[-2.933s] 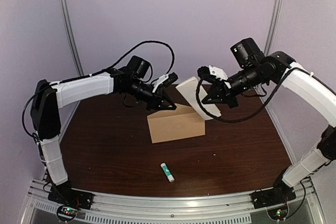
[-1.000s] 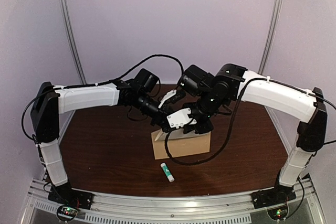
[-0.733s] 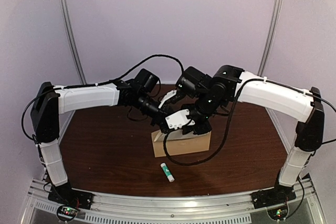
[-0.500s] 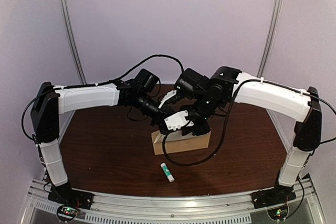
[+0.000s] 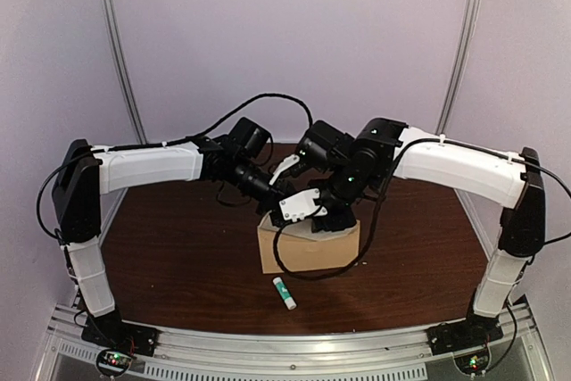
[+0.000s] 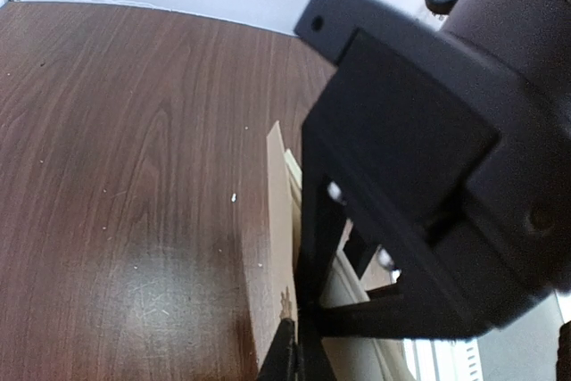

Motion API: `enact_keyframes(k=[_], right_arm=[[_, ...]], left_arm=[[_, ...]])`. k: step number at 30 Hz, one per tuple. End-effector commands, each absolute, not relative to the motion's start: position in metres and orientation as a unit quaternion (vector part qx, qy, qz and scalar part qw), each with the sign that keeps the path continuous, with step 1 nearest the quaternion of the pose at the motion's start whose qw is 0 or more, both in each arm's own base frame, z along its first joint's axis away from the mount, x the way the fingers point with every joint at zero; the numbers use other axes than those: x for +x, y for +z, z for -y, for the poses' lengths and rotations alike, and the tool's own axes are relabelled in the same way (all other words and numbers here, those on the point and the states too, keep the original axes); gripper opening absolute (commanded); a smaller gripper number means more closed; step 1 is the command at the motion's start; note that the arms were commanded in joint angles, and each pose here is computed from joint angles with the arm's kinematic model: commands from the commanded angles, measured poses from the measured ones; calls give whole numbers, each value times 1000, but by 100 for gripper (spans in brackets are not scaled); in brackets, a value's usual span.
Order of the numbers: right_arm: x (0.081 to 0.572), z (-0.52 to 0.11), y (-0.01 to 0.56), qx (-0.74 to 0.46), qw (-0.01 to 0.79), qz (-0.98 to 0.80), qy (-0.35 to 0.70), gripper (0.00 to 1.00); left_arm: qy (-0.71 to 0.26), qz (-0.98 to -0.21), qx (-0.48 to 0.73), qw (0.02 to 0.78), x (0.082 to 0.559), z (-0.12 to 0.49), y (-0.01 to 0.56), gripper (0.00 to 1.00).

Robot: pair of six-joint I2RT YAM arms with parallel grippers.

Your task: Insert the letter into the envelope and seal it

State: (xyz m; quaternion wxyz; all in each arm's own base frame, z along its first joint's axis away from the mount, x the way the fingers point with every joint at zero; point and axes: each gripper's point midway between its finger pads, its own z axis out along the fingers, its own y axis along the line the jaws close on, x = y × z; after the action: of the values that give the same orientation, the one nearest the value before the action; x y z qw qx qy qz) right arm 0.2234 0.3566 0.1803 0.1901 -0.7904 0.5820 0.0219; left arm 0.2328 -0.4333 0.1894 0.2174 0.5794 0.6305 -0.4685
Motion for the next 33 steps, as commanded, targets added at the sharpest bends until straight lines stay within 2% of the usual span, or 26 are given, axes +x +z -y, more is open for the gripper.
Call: enact_keyframes(k=[1,14,23,33], right_arm=[[229,-349,202,-770,224,-597,13,21],[230,-344,204,-751,227,-619,45,19],[229,-346,201,-753,218,-619,50,0],[235,-331,194,-771,154,-618,4,0]], left_arm=[[-471,-609,591,243,229,435,206,0],[-473,-608,590,240,230,436,205,0],[-470,-612,589,240,231,436,202,0],[-473,-615,586,234,230,436,201,0]])
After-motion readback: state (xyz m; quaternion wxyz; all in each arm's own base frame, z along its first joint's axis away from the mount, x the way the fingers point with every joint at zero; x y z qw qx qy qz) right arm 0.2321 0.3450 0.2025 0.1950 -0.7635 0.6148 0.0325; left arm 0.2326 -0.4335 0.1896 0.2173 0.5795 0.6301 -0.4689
